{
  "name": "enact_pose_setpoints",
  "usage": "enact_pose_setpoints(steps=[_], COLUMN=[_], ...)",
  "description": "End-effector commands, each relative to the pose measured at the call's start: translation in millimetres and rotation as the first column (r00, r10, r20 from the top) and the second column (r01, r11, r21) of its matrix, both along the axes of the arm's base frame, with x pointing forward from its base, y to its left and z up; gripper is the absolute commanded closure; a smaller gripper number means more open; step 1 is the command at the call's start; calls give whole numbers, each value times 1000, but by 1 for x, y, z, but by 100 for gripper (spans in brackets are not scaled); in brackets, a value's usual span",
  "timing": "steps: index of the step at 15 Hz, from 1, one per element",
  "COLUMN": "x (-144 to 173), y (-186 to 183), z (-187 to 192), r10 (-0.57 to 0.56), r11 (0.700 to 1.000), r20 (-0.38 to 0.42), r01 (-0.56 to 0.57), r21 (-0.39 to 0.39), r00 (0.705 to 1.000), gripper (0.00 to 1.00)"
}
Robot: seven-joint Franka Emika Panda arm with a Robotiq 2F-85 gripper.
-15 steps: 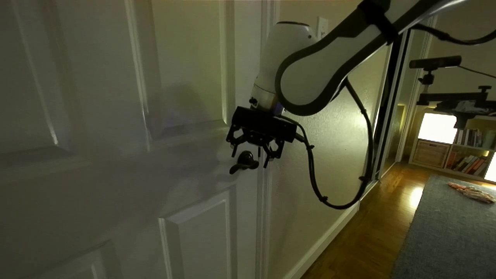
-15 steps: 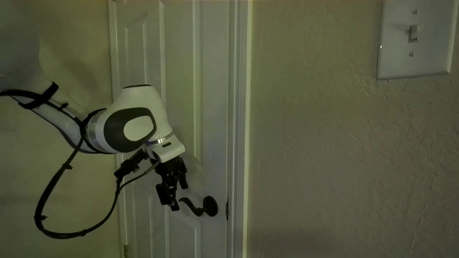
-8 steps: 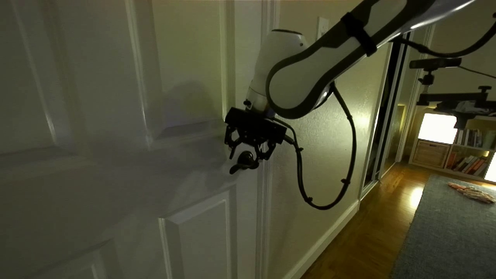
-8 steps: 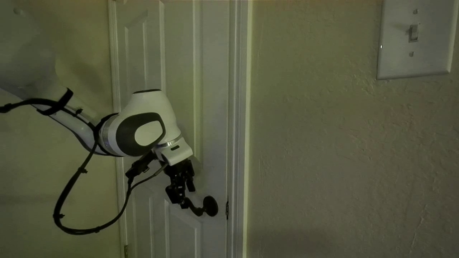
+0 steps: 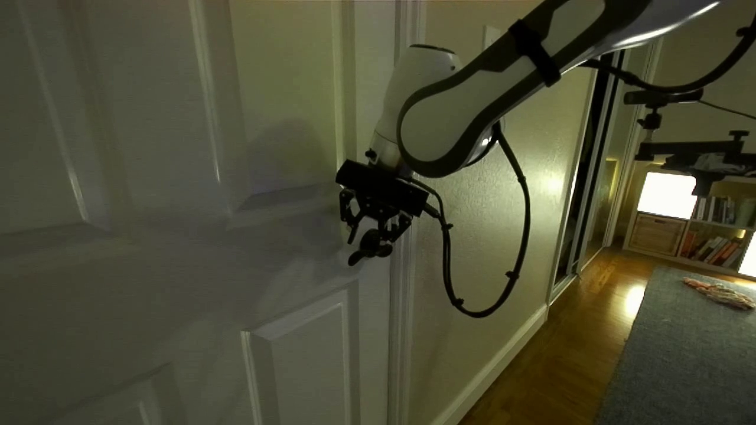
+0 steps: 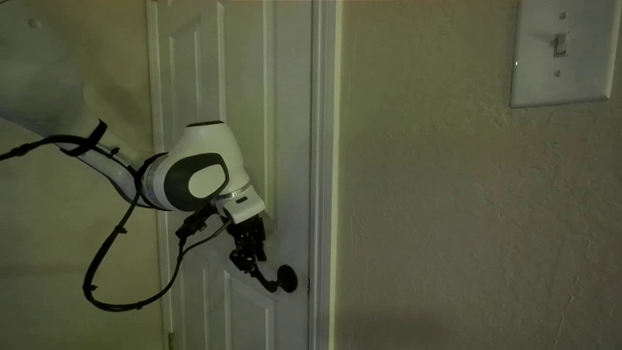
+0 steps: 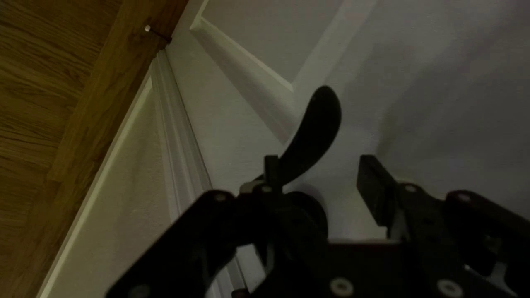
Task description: Open the door
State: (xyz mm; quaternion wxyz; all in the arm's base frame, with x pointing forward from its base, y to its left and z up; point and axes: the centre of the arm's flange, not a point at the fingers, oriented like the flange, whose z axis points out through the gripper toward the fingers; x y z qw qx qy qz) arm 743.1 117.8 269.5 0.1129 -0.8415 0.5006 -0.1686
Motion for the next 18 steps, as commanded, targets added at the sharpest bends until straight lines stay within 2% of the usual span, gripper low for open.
enact_pose_setpoints(steps=[1, 4, 10, 11, 13, 15, 16, 17, 18], x=[5, 3, 9, 12, 15, 17, 18, 18, 19], y=[3, 10, 11, 8, 1, -6, -8, -8, -9], z=[-2, -2, 1, 0, -2, -6, -8, -12, -16], r10=[22, 59, 75, 65, 57, 47, 43, 45, 44], r11=[999, 998, 997, 998, 998, 999, 999, 999, 998], r20=[-23, -48, -78, -80, -87, -99, -102, -109, -113], r01=[-21, -57, -74, -65, -56, -45, -41, -42, -40], r21=[30, 33, 14, 11, 15, 23, 27, 33, 41], r00=[999, 997, 994, 995, 995, 994, 994, 993, 993], gripper=[19, 2, 0, 9, 16, 12, 25, 32, 31])
